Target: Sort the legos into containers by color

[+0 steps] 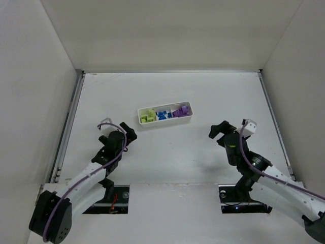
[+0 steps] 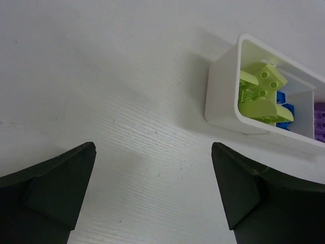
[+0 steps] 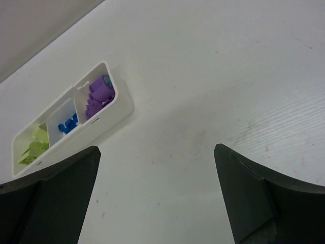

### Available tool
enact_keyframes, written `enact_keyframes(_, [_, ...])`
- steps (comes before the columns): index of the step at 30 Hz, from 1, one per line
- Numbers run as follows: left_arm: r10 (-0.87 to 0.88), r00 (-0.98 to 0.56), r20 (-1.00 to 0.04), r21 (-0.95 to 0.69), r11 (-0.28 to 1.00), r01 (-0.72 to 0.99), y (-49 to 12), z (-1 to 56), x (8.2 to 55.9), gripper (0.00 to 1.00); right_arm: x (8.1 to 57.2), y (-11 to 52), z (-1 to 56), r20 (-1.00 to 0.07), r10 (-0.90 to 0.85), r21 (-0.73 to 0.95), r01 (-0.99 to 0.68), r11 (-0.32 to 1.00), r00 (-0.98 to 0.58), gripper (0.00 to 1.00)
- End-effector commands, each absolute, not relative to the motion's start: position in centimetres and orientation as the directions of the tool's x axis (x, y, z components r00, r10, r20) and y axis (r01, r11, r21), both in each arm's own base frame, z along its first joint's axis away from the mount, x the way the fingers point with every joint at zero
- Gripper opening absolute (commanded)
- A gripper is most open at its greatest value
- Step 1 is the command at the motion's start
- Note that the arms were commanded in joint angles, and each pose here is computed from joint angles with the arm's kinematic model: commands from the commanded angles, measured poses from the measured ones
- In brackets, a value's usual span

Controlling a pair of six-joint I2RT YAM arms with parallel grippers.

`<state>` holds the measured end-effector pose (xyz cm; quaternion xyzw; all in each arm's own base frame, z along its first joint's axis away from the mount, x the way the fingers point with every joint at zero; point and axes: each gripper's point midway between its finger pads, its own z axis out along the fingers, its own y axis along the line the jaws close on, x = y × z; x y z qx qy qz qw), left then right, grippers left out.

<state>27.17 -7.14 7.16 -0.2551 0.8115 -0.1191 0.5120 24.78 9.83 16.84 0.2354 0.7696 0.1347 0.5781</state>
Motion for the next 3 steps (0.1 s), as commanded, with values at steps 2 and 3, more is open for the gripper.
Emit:
enact_keyframes(2, [-0.554, -0.317, -0.769, -0.485, 0.83, -0.273, -7.71, 9.06, 27.63, 1.0, 23.82, 7.49, 15.23, -0.82, 0.523, 0.453, 0.296, 0.841, -0.233, 1.0])
enact_keyframes(3, [-0.551, -0.32, -0.771, -0.481, 0.833, -0.274, -7.74, 9.02, 27.62, 1.0, 23.8, 7.29, 15.13, -0.821, 0.521, 0.448, 0.303, 0.841, -0.233, 1.0])
